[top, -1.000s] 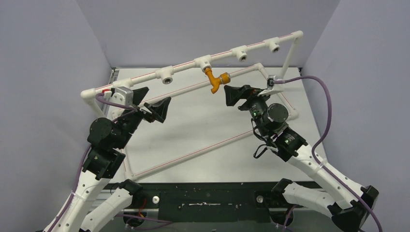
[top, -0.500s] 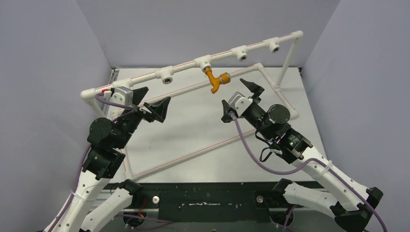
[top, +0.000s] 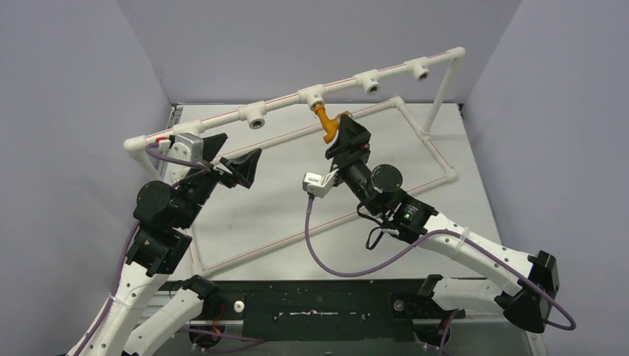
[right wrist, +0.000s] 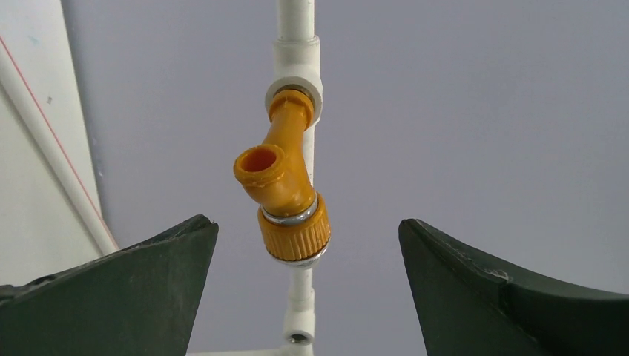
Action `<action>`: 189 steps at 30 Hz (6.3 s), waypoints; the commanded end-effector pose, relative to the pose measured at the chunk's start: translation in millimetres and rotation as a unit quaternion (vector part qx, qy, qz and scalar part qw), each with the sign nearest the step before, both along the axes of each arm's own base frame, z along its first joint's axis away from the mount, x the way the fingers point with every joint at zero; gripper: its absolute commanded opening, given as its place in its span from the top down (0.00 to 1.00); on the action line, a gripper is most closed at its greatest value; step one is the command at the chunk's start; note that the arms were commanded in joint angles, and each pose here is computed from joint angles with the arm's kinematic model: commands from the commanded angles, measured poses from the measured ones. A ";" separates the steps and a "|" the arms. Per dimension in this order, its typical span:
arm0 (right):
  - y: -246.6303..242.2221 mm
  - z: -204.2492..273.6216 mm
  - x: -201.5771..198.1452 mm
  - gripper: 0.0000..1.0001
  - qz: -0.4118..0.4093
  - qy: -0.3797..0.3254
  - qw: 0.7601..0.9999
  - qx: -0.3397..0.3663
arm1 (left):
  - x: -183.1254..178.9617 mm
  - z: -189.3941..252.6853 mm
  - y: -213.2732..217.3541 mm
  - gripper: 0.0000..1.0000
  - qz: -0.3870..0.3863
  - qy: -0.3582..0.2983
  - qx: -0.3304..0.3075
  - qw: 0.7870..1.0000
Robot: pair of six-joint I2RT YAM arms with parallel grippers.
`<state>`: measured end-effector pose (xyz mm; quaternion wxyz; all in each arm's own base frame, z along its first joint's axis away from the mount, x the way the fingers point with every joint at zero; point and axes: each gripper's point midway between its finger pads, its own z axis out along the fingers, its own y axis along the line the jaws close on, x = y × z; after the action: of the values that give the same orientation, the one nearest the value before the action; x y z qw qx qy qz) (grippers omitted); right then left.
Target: Install the water faucets
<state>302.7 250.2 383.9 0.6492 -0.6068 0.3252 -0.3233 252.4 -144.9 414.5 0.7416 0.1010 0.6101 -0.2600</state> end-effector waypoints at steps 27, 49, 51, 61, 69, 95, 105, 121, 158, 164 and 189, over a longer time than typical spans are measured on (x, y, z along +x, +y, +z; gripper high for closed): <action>9.1 22.2 25.7 0.93 -0.055 -0.039 0.994 0.082 | -5.8 24.1 2.8 0.03 0.000 -0.028 -0.017 0.999; 24.3 21.9 14.4 1.00 0.054 0.245 0.675 0.693 | -7.4 25.6 2.7 0.03 -0.002 -0.030 -0.019 0.999; 28.0 19.7 15.1 1.00 0.060 0.264 0.635 0.724 | -7.9 25.7 2.8 0.03 -0.003 -0.030 -0.019 0.999; 27.3 25.3 10.6 1.00 0.100 0.323 0.410 0.847 | -9.2 27.2 3.5 0.03 -0.003 -0.033 -0.020 0.999; 10.1 24.7 22.0 1.00 0.129 0.367 0.166 0.906 | -8.3 25.7 2.1 0.03 -0.004 -0.030 -0.020 0.999; -11.0 4.1 15.5 0.18 0.048 0.393 0.199 0.896 | -2.8 19.9 -1.9 0.03 -0.007 -0.020 -0.015 1.000; -18.0 28.6 -6.9 0.17 0.078 0.393 0.451 0.797 | -3.4 20.6 -1.4 0.03 -0.007 -0.021 -0.015 1.000; -5.0 37.6 -31.4 0.12 0.113 0.295 0.869 0.381 | -6.3 23.0 -2.2 0.03 -0.012 -0.024 -0.018 0.999; 25.7 18.7 21.8 0.51 -0.094 -0.081 0.989 -0.075 | -9.6 25.3 -2.1 0.03 -0.014 -0.028 -0.019 0.999; 24.5 22.3 21.5 1.00 -0.088 -0.061 0.994 0.009 | -9.7 25.4 -2.1 0.03 -0.014 -0.028 -0.019 0.999; 19.8 29.5 18.4 1.00 0.066 0.248 0.593 0.764 | -10.7 26.9 -0.7 0.03 -0.012 -0.030 -0.020 0.999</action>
<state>327.2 282.7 374.5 0.7896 -0.2197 0.5724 0.0248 251.5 -148.0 413.2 0.7381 0.1038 0.6117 -0.2650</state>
